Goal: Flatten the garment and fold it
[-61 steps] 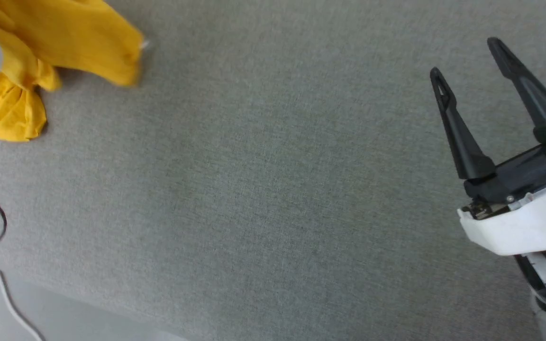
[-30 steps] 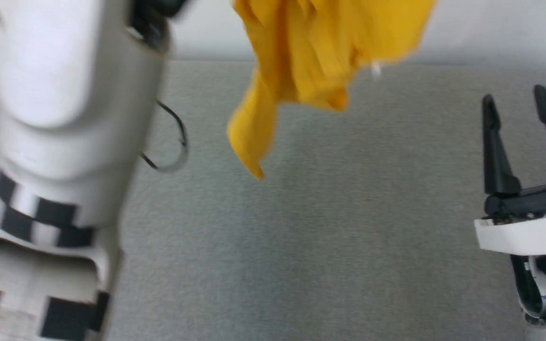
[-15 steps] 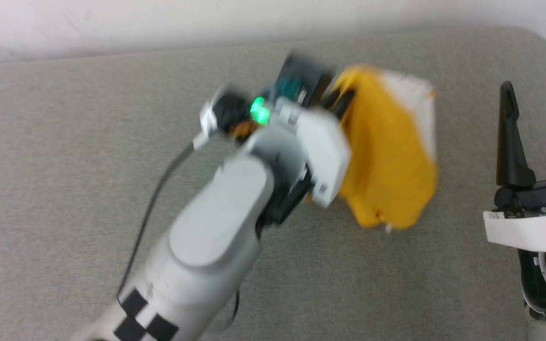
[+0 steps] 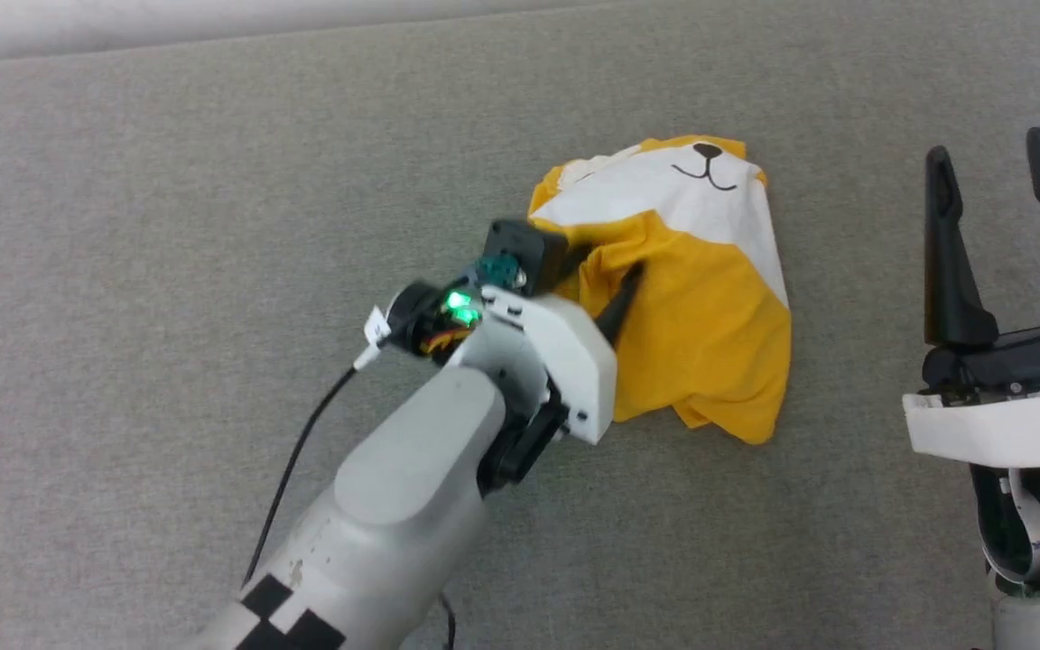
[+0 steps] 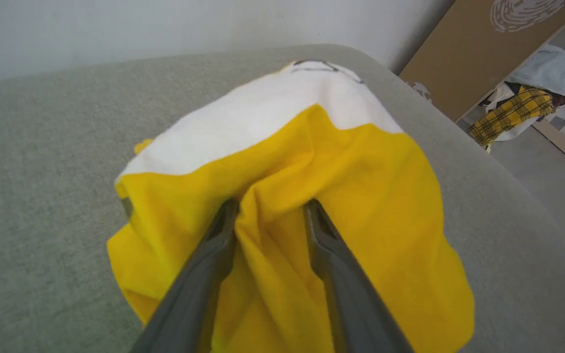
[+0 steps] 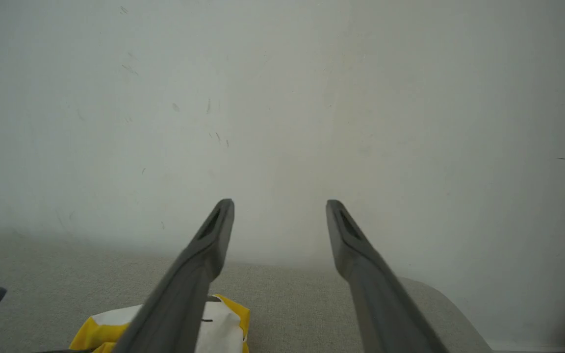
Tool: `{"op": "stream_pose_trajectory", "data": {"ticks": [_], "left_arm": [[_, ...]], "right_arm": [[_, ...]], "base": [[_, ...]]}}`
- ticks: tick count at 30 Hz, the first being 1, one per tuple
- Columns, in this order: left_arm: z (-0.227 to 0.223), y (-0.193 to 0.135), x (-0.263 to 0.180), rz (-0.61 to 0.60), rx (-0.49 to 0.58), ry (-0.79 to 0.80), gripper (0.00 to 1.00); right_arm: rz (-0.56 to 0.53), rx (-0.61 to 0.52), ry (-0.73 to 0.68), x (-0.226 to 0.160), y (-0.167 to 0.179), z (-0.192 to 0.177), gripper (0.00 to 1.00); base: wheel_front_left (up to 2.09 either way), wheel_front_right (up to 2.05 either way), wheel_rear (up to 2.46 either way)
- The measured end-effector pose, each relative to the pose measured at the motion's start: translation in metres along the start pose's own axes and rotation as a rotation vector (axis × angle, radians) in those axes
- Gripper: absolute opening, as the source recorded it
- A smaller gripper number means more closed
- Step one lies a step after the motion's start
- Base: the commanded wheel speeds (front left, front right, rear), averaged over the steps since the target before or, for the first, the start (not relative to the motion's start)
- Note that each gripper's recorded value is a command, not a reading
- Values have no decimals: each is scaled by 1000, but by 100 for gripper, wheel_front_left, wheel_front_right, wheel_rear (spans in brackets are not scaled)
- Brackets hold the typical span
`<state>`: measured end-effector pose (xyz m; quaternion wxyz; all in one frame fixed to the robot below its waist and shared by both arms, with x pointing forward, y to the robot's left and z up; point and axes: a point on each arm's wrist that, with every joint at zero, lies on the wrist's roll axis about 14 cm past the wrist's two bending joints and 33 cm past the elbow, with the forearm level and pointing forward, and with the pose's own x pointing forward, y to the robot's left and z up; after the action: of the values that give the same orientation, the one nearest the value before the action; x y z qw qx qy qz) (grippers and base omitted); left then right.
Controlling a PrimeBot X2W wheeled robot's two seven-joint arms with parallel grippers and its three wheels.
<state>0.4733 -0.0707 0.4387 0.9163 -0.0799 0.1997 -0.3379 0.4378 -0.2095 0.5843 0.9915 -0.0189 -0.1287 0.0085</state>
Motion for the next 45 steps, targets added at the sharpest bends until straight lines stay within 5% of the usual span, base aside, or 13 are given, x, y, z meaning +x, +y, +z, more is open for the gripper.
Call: {"op": "stream_pose_trajectory", "data": {"ticks": [7,14,18,28,32,38,45], "left_arm": [[99,6,-24,34,-3,-358,100],[156,70,-118,257,175,-641,100],[152,86,-172,379,257,-704,100],[87,89,-240,628,224,-656,100],[69,83,-239,627,140,-632,100],[74,89,-237,620,158,-650,100],[74,96,-224,603,149,-647,100]], "right_arm": [[19,16,-13,1,8,8,100],[44,40,1,-8,19,12,100],[42,52,21,-13,21,6,100],[19,89,131,-36,18,-26,100],[11,99,178,-44,17,-39,100],[58,64,220,-31,19,-48,100],[168,-3,455,-28,23,-100,100]], "base": [[0,0,0],[0,0,0],[0,0,0],[0,0,0],[0,0,0],[0,0,0],[0,0,0]]}}
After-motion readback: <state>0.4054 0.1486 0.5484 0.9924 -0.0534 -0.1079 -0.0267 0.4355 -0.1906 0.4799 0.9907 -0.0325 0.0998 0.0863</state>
